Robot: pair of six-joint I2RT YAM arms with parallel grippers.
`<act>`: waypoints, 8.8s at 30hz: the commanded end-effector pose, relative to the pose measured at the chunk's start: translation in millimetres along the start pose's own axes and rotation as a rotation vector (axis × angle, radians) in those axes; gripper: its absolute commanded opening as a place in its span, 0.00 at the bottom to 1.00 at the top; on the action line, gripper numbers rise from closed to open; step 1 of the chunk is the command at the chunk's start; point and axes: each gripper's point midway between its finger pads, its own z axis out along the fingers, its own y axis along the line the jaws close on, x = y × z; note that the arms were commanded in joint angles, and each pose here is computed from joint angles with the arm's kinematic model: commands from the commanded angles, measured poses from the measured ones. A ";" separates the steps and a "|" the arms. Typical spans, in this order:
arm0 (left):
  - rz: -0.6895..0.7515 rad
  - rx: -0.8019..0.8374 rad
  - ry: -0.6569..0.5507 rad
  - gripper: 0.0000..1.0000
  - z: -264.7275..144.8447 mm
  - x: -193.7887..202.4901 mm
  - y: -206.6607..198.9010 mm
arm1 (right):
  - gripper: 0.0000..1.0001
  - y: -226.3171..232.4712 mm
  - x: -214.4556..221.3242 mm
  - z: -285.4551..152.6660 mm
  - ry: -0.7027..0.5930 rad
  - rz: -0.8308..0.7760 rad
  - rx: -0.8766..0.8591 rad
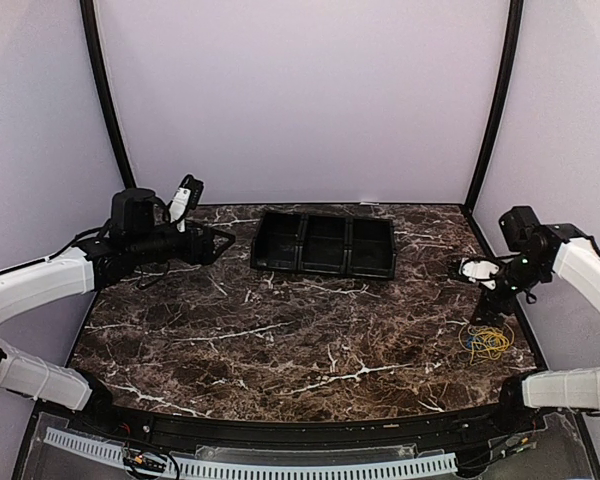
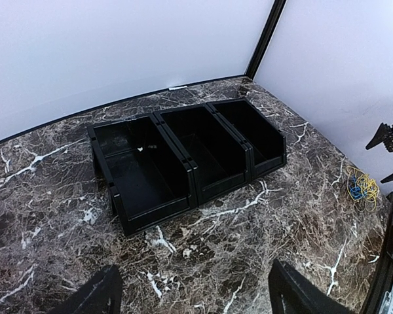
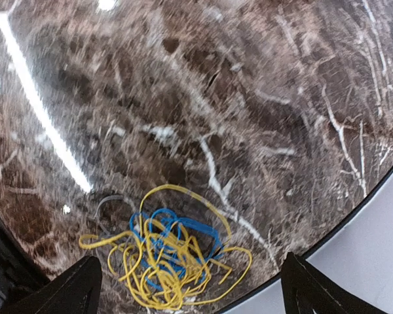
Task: Untangle the cables
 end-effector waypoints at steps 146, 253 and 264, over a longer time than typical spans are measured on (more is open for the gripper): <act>0.308 0.080 -0.445 0.00 -91.5 -118.2 -153.2 | 0.14 124.3 -237.4 172.8 -0.250 -0.195 -0.489; 0.032 -0.223 -0.334 0.00 73.2 -286.5 -5.9 | 0.95 -16.1 -166.0 31.8 -0.610 0.107 -0.116; -0.048 -0.116 -0.170 0.00 137.6 -199.0 2.9 | 0.95 -14.3 -161.9 43.9 -0.570 0.107 -0.140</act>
